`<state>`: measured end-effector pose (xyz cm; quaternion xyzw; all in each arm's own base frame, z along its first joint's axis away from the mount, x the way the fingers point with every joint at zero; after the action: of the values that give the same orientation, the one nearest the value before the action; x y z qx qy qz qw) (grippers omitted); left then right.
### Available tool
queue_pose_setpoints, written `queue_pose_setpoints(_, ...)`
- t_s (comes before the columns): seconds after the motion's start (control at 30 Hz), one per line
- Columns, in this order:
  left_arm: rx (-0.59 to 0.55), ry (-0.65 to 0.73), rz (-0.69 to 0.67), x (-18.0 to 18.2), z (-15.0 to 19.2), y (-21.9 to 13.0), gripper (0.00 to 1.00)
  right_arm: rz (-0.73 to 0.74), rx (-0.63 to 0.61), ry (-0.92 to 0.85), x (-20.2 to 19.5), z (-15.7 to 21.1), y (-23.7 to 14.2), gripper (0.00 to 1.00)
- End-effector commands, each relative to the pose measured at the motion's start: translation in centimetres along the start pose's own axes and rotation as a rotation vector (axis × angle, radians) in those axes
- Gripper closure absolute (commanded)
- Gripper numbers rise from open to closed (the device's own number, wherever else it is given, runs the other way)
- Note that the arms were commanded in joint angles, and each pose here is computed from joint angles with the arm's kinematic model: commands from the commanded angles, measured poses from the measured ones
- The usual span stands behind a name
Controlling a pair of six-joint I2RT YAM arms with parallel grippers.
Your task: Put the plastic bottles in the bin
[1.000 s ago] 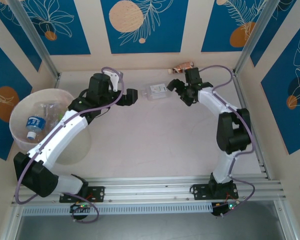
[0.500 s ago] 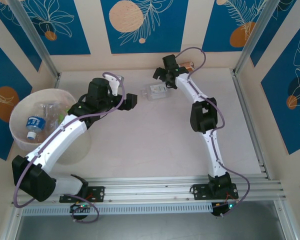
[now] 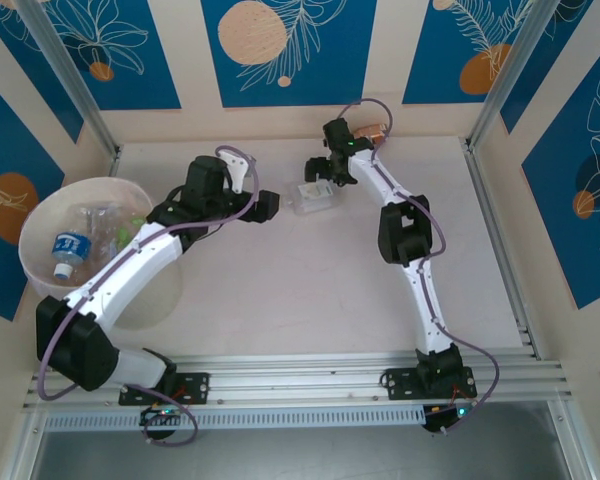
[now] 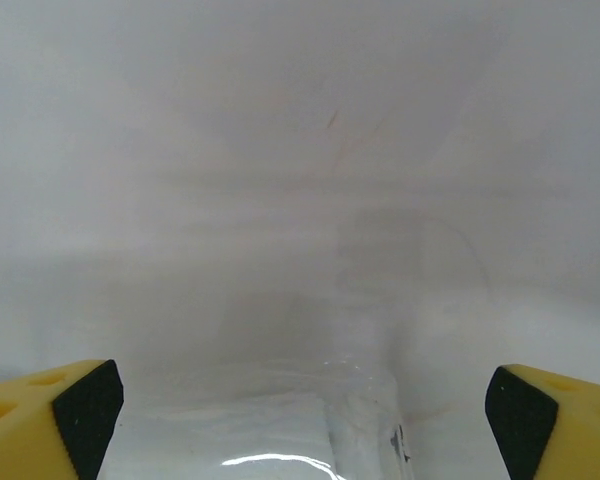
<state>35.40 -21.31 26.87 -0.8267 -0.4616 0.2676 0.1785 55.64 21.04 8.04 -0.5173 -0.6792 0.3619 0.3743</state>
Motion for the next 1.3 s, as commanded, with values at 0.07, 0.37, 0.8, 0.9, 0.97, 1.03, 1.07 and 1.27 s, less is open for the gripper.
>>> queue_pose_setpoints(0.07, 0.056, -0.011, 0.107, -2.4, 0.4, 1.7, 0.00, -0.191, 0.096, -0.205, 4.1, 5.3, -3.9, 0.06)
queue_pose_setpoints(0.37, 0.174, 0.198, 0.144, -4.8, 5.8, 5.8, 0.00, -0.085, -0.113, 0.075, 1.2, 5.6, -11.7, 0.01)
queue_pose_setpoints(0.8, 0.478, 0.561, 0.185, -6.8, 11.1, 13.5, 0.00, 0.034, -0.282, 0.576, -8.2, 11.0, -17.8, 0.00)
queue_pose_setpoints(0.9, 0.512, 0.673, 0.172, -7.5, 11.9, 15.0, 0.00, 0.043, -0.297, 0.593, -8.9, 11.9, -18.4, 0.00)
queue_pose_setpoints(0.97, 0.546, 0.726, 0.159, -7.5, 12.2, 15.8, 0.00, 0.050, -0.301, 0.603, -9.3, 12.3, -18.6, 0.00)
queue_pose_setpoints(1.03, 0.579, 0.764, 0.130, -7.1, 12.3, 16.6, 0.00, 0.055, -0.307, 0.608, -9.7, 12.7, -18.9, 0.00)
queue_pose_setpoints(1.07, 0.587, 0.775, 0.126, -7.0, 12.3, 17.0, 0.00, 0.060, -0.312, 0.612, -9.9, 12.8, -19.1, 0.00)
queue_pose_setpoints(1.27, 0.637, 0.811, 0.134, -7.0, 12.8, 18.5, 0.00, 0.076, -0.340, 0.629, -10.8, 13.5, -20.2, 0.00)
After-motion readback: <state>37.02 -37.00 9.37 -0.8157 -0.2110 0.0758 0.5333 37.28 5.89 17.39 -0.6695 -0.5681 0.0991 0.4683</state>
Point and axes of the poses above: each hand's point on the last joint's axis, 136 mm out from that joint toward the fingers, its own y axis out along the fingers, its own x axis along the line the jaws close on, z = x × y, the point moved 2 cm from there along -y, back along the fingers, and after that the axes turned 4 degrees about -y, right-handed, at the moved point
